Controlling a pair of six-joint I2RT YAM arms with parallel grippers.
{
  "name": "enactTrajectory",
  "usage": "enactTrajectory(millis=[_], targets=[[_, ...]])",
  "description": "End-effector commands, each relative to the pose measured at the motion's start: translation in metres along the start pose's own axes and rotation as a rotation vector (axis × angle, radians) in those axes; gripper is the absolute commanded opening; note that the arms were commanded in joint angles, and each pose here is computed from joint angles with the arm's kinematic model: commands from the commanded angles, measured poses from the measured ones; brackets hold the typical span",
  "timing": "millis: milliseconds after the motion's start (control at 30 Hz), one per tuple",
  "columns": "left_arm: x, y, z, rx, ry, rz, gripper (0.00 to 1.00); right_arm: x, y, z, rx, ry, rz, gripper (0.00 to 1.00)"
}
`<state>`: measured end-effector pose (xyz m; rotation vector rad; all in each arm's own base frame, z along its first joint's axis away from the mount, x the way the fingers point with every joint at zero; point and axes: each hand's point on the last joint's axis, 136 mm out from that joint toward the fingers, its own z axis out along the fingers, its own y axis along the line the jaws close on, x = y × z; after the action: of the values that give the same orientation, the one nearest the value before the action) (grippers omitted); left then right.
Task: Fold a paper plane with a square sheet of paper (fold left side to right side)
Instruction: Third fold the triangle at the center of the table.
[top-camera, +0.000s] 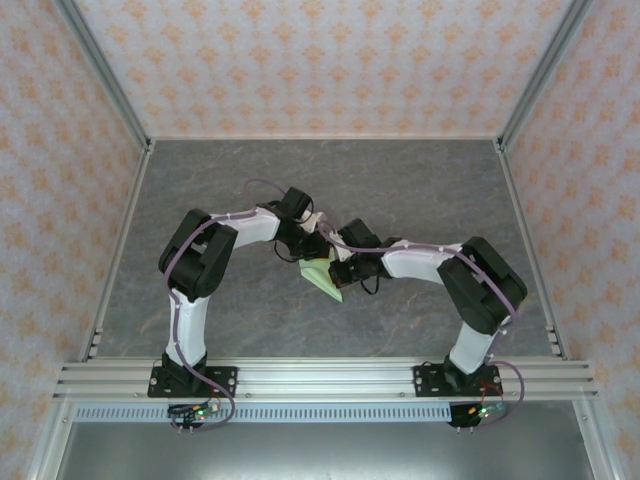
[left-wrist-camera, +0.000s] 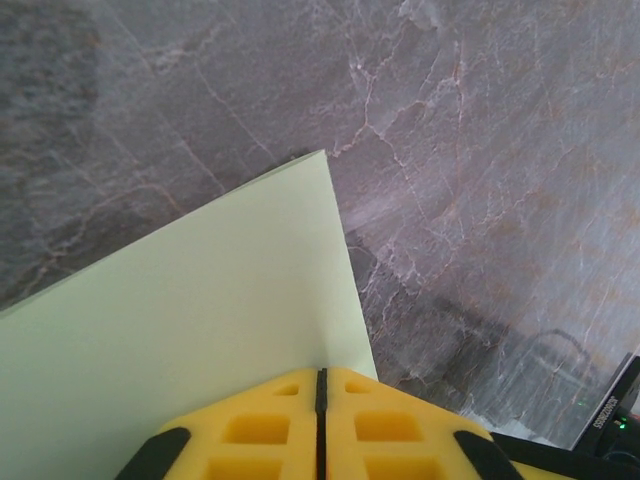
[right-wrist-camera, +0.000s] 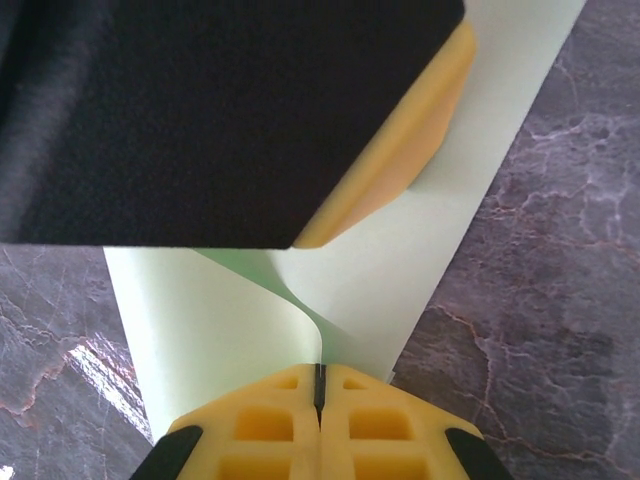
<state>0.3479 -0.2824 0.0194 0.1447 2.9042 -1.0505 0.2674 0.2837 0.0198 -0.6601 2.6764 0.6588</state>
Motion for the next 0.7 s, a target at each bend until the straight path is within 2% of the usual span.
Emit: enactTrajectory(millis=[0,433,600,667], targets=[[0.004,0.01,-0.008,-0.058,0.033,-0.018,0.13,0.041,-0.017,0.013,0.048,0.155,0.025,0.02],[-0.03,0.007,-0.035,-0.038,-0.014,-0.047,0.25,0.057,-0.013,0.019,0.047,0.211,0.006,0.02],[-0.039,0.011,-0.06,-0.047,-0.061,-0.056,0.25,0.054,-0.012,0.017,0.045,0.201,0.004,0.02],[-0.033,0.009,-0.071,-0.043,-0.085,-0.054,0.21,0.052,-0.011,0.017,0.043,0.198,0.002,0.02]])
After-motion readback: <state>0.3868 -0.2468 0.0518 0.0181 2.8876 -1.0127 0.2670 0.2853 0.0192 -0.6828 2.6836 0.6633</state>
